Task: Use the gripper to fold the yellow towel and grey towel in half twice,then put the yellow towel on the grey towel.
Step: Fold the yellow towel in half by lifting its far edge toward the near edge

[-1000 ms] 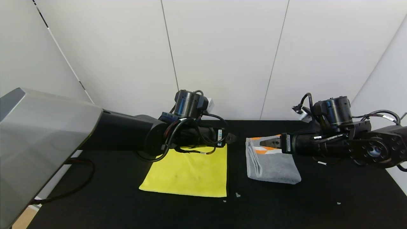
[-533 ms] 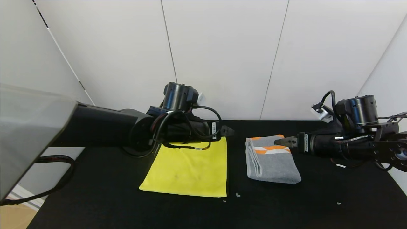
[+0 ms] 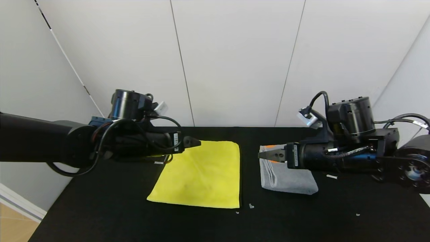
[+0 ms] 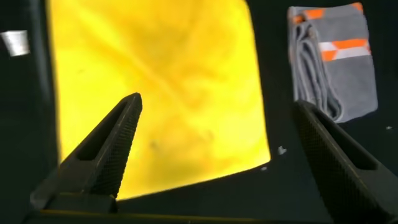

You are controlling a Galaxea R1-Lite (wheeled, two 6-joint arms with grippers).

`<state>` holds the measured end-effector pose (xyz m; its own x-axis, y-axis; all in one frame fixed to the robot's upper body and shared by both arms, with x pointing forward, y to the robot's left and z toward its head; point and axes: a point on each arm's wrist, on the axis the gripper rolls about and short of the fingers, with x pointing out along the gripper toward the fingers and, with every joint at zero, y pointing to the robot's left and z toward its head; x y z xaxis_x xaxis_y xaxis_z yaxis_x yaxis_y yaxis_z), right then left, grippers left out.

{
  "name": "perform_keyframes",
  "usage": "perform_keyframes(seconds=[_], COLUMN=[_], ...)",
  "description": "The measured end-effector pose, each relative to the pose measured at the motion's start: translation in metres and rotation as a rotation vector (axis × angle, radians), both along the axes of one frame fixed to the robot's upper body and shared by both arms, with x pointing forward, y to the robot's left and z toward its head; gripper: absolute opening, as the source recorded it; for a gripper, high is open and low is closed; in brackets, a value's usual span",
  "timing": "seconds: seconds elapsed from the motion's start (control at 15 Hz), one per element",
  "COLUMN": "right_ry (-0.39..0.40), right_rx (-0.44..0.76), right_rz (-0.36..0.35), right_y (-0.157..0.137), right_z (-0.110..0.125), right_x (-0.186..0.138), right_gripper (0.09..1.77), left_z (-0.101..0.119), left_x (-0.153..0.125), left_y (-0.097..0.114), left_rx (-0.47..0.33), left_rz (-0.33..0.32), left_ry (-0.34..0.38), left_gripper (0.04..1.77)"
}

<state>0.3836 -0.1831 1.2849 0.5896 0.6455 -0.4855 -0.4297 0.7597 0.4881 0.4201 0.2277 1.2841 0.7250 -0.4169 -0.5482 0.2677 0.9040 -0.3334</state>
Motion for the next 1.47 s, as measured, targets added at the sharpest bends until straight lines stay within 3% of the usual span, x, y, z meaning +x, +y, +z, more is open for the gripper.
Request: perform_keyframes(seconds=[0.27,0.47,0.8,1.47], right_ry=[0.029,0.061,0.112,0.162], right_rx=[-0.032,-0.068,-0.104,-0.139], right_rz=[0.027,0.043,0.053,0.076], right_y=[0.040,0.060,0.070,0.085], right_z=[-0.016,-0.036,-0.061,-0.088], right_x=[0.004,0.010,0.017,0.022], right_gripper=[1.70,1.70,1.70,1.70], left_z=[-0.009,-0.019,-0.043,-0.095], left_x=[-0.016,-0.024,-0.033,-0.050], left_y=[0.050,0.073,0.085,0.097], left_rx=[0.032,0.017,0.005,-0.013], left_rz=[0.107,0.111,0.123,0.130], left_ry=[0.015,0.016,0.043,0.166], left_gripper=[1.72,1.72,1.72,1.72])
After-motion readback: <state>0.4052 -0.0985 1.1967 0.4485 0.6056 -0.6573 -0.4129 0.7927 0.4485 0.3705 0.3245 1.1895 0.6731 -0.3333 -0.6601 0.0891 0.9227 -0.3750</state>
